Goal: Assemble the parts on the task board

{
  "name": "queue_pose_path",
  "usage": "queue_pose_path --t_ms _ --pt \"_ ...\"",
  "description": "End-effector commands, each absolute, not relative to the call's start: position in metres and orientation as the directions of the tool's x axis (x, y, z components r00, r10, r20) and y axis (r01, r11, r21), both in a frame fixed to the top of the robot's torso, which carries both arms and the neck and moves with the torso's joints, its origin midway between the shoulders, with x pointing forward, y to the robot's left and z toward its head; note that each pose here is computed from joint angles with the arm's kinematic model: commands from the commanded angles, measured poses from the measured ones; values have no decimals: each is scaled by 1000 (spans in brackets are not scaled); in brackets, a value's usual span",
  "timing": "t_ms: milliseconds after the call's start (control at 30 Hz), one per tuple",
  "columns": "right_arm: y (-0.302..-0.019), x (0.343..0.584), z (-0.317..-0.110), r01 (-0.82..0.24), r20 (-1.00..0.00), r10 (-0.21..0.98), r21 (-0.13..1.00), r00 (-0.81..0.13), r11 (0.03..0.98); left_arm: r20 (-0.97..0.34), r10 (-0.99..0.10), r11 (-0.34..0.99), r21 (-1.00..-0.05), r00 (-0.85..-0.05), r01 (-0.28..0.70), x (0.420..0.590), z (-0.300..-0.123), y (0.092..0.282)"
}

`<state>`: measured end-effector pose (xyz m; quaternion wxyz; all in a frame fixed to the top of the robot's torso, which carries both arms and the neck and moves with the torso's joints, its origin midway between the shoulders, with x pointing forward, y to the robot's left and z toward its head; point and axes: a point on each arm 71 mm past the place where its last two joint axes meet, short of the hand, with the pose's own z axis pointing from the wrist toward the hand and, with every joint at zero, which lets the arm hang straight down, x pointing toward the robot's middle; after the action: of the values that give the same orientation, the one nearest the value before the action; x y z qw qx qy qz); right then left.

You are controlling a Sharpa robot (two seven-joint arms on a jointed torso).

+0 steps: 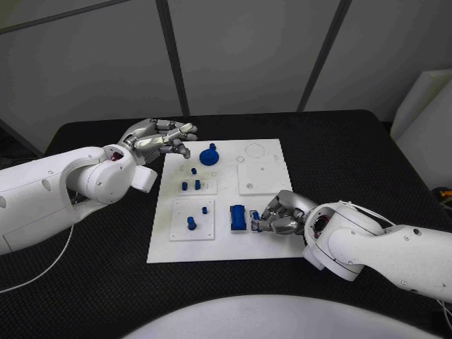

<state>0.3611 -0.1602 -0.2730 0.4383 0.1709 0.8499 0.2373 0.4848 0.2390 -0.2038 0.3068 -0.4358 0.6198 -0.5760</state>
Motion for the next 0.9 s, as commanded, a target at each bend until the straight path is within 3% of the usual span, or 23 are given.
queue_pose_path --t_ms 33,900 --pt "-158 361 -272 73 -660 501 563 -560 824 128 -887 -50 -981 -443 -185 484 -203 238" --pt "-156 364 -269 27 -683 513 587 -520 809 131 -884 -50 -981 -448 -187 484 -202 237"
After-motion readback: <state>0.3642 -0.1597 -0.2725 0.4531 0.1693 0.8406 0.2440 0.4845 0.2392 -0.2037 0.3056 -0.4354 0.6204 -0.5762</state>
